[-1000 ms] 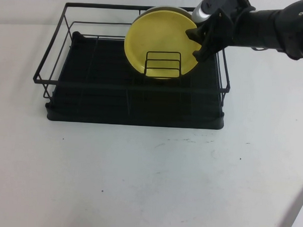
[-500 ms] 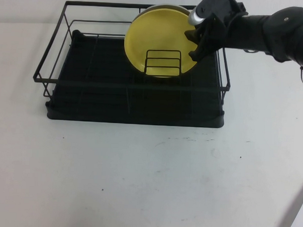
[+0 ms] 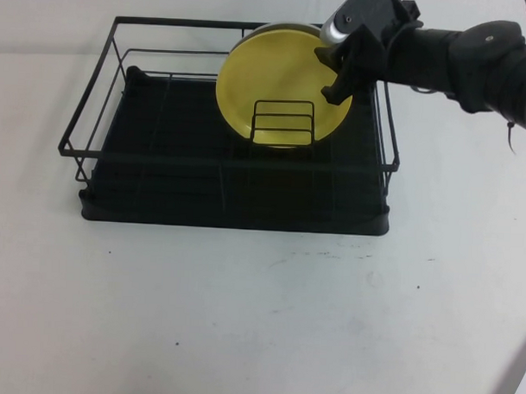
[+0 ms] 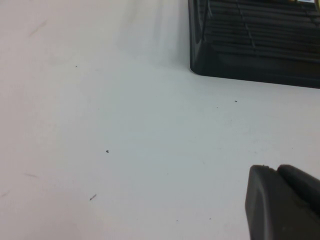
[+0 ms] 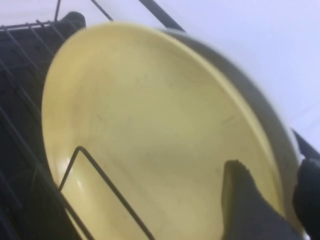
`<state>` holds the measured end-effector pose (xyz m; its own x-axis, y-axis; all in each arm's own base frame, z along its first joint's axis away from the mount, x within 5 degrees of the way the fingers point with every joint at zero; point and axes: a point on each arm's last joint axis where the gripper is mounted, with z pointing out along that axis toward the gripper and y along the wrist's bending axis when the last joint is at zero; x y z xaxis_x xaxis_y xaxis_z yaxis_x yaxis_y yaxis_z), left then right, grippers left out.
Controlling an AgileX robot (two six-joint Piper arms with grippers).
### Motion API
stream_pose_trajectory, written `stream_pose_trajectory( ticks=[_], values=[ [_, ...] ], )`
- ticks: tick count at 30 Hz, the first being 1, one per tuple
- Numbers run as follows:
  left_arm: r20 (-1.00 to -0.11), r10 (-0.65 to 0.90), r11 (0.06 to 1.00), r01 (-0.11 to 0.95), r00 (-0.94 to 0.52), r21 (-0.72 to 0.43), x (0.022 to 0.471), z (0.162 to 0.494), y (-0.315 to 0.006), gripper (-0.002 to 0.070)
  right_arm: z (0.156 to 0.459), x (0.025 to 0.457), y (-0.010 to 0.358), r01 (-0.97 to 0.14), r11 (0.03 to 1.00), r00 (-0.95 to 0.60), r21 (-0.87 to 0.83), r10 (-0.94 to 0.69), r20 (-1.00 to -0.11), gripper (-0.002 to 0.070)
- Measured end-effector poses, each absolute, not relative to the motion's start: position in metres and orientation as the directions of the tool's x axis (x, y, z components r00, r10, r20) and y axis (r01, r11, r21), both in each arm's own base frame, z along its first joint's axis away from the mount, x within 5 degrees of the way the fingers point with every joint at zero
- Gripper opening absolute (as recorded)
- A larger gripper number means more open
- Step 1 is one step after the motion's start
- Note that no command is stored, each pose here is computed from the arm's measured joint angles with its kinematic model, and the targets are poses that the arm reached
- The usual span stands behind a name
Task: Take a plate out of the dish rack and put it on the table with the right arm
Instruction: Grasp the plate from the shelf
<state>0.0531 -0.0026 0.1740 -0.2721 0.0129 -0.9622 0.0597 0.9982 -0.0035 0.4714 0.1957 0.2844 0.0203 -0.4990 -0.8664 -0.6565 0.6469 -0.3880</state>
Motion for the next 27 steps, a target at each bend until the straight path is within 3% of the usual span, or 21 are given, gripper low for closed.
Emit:
stream_pose_trajectory(
  ticks=[23,27],
  values=[
    [-0.962,0.013,0.998,0.06,-0.272,-0.004,0.053,0.174,-0.003,-0.0004,0.267,0.487,0.199,-0.643,0.642,0.033,-0.418,-0.522,-0.852,0.0214],
    [-0.962,0.013,0.998,0.06,-0.272,-0.004,0.053,0.174,-0.003,-0.0004,0.267,0.487,0.199,-0.64,0.645,0.031,-0.418,-0.522,-0.853,0.0167]
  ],
)
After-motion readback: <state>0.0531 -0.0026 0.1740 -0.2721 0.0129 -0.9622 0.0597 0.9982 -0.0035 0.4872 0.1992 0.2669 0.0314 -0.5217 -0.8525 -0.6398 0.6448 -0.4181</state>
